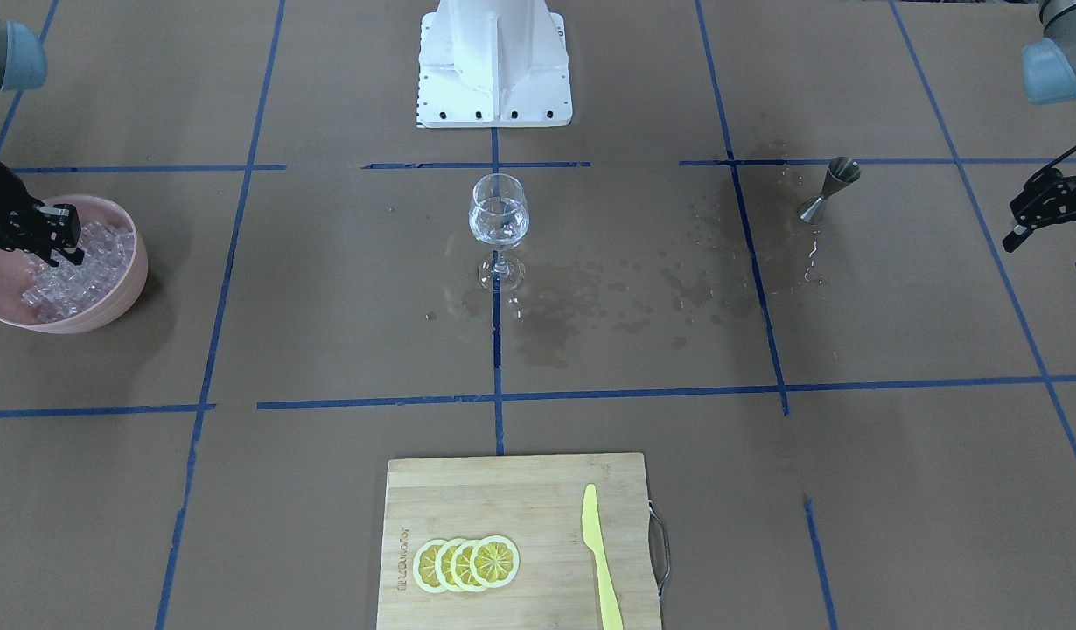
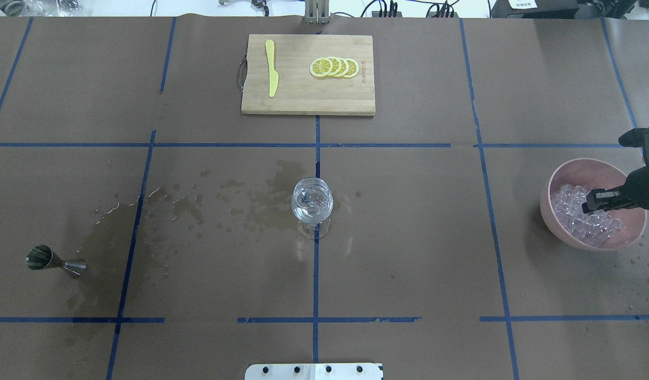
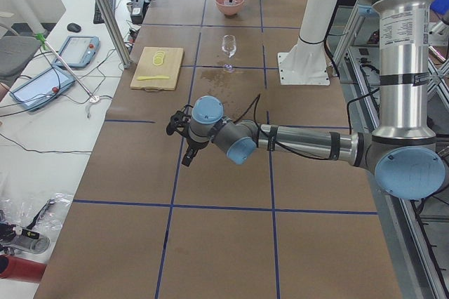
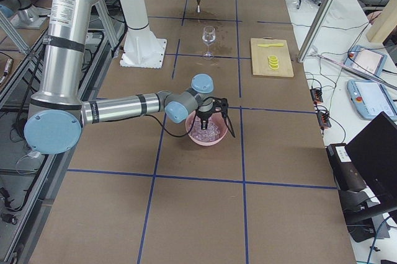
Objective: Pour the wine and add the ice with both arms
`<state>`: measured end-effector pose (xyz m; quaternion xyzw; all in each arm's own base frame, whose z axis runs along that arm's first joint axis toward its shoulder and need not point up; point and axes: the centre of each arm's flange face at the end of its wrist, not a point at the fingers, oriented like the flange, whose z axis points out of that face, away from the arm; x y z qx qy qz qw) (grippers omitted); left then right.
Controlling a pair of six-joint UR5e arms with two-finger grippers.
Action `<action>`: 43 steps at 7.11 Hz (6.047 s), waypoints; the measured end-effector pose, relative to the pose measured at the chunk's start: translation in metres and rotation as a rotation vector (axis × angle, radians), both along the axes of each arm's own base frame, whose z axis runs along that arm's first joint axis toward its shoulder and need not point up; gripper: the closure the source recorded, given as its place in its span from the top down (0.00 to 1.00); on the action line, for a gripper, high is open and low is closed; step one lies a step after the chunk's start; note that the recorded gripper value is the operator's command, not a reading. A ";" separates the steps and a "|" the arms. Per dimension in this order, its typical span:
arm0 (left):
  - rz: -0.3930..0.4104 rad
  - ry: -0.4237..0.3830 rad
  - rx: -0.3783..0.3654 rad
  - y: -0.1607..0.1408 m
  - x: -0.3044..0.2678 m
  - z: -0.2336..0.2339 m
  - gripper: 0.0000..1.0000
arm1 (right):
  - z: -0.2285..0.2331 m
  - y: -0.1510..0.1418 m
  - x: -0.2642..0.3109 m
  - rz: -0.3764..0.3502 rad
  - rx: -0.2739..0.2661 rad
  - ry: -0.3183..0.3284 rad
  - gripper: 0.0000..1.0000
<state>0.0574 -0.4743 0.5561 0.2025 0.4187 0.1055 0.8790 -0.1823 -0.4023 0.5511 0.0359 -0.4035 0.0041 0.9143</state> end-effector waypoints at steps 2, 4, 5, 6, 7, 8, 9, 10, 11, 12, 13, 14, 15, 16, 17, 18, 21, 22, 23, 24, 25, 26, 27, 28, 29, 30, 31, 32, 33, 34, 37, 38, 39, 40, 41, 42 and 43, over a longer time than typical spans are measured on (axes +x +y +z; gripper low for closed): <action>-0.001 0.002 0.003 0.004 -0.001 -0.003 1.00 | -0.042 -0.006 0.017 0.024 0.040 -0.069 0.00; 0.000 0.006 0.005 0.006 -0.002 -0.005 1.00 | -0.114 -0.038 0.017 0.082 0.061 -0.151 0.00; 0.004 0.008 -0.004 0.006 -0.003 -0.004 1.00 | -0.153 -0.057 0.005 0.121 0.034 -0.179 0.00; 0.012 0.014 -0.021 0.007 -0.010 0.000 1.00 | -0.191 -0.069 -0.014 0.148 0.002 -0.208 0.00; 0.020 0.018 -0.030 0.007 -0.029 0.007 1.00 | -0.224 -0.074 -0.042 0.165 -0.026 -0.230 0.00; 0.028 0.005 -0.028 0.007 -0.048 0.016 1.00 | -0.256 -0.074 -0.075 0.183 -0.052 -0.237 0.00; 0.032 -0.015 -0.033 0.007 -0.064 0.026 1.00 | -0.291 -0.069 -0.112 0.207 -0.077 -0.234 0.00; 0.026 -0.029 -0.036 0.007 -0.076 0.033 1.00 | -0.328 -0.059 -0.148 0.235 -0.104 -0.233 0.00; 0.020 -0.037 -0.038 0.008 -0.083 0.037 1.00 | -0.367 -0.045 -0.182 0.260 -0.131 -0.238 0.00; 0.017 -0.041 -0.042 0.009 -0.085 0.041 1.00 | -0.402 -0.027 -0.211 0.281 -0.148 -0.249 0.00; 0.014 -0.041 -0.046 0.011 -0.086 0.043 1.00 | -0.429 -0.008 -0.236 0.298 -0.154 -0.264 0.00; 0.012 -0.041 -0.049 0.012 -0.087 0.043 1.00 | -0.446 0.006 -0.254 0.308 -0.157 -0.277 0.00; 0.011 -0.040 -0.050 0.012 -0.087 0.043 1.00 | -0.455 0.016 -0.265 0.311 -0.158 -0.285 0.00; 0.010 -0.040 -0.050 0.012 -0.087 0.043 1.00 | -0.461 0.022 -0.274 0.310 -0.156 -0.287 0.00; 0.010 -0.039 -0.050 0.012 -0.087 0.043 1.00 | -0.466 0.024 -0.284 0.310 -0.152 -0.285 0.14; 0.010 -0.039 -0.050 0.012 -0.087 0.043 1.00 | -0.468 0.025 -0.289 0.310 -0.150 -0.283 0.50; 0.009 -0.038 -0.049 0.012 -0.087 0.043 1.00 | -0.466 0.025 -0.293 0.310 -0.149 -0.276 1.00; 0.009 -0.038 -0.049 0.012 -0.087 0.043 1.00 | -0.464 0.025 -0.294 0.311 -0.150 -0.268 1.00; 0.009 -0.038 -0.048 0.012 -0.087 0.043 1.00 | -0.461 0.022 -0.290 0.316 -0.153 -0.256 1.00; 0.009 -0.039 -0.046 0.011 -0.087 0.042 1.00 | -0.451 0.015 -0.281 0.327 -0.158 -0.234 1.00; 0.007 -0.043 -0.040 0.008 -0.087 0.040 1.00 | -0.430 0.006 -0.263 0.326 -0.145 -0.202 1.00; 0.005 -0.048 -0.034 0.006 -0.087 0.038 1.00 | -0.403 -0.011 -0.232 0.296 -0.116 -0.168 1.00; 0.005 -0.051 -0.028 0.004 -0.087 0.036 1.00 | -0.372 -0.035 -0.191 0.255 -0.098 -0.135 1.00; 0.006 -0.052 -0.021 0.002 -0.087 0.034 1.00 | -0.336 -0.060 -0.147 0.217 -0.073 -0.095 1.00; 0.006 -0.052 -0.013 -0.001 -0.086 0.030 1.00 | -0.290 -0.081 -0.100 0.171 -0.034 -0.039 1.00; 0.006 -0.053 -0.007 -0.004 -0.086 0.027 1.00 | -0.237 -0.095 -0.047 0.112 0.004 0.021 1.00; 0.004 -0.058 -0.003 -0.006 -0.086 0.026 1.00 | -0.180 -0.106 0.014 0.040 0.039 0.067 1.00; -0.001 -0.068 -0.002 -0.007 -0.088 0.026 1.00 | -0.126 -0.112 0.070 -0.026 0.067 0.096 1.00; -0.004 -0.076 -0.005 -0.007 -0.089 0.028 1.00 | -0.079 -0.117 0.116 -0.075 0.082 0.116 1.00; 0.000 -0.084 -0.004 -0.007 -0.092 0.034 1.00 | -0.036 -0.122 0.153 -0.109 0.083 0.123 1.00; 0.048 -0.125 -0.096 0.002 -0.125 0.079 1.00 | 0.034 -0.125 0.206 -0.179 0.088 0.108 1.00; 0.057 -0.129 -0.130 0.006 -0.138 0.087 1.00 | 0.039 -0.124 0.208 -0.183 0.086 0.107 1.00; 0.054 -0.124 -0.166 0.009 -0.144 0.090 1.00 | 0.041 -0.124 0.209 -0.184 0.084 0.104 1.00; 0.030 -0.111 -0.216 0.007 -0.145 0.084 1.00 | 0.041 -0.123 0.209 -0.183 0.080 0.093 1.00; -0.018 -0.094 -0.274 0.002 -0.146 0.075 1.00 | 0.040 -0.122 0.208 -0.180 0.076 0.077 1.00; -0.071 -0.076 -0.329 -0.001 -0.145 0.067 1.00 | 0.040 -0.122 0.207 -0.177 0.073 0.067 1.00; -0.110 -0.062 -0.365 -0.003 -0.144 0.061 1.00 | 0.039 -0.122 0.206 -0.175 0.070 0.062 1.00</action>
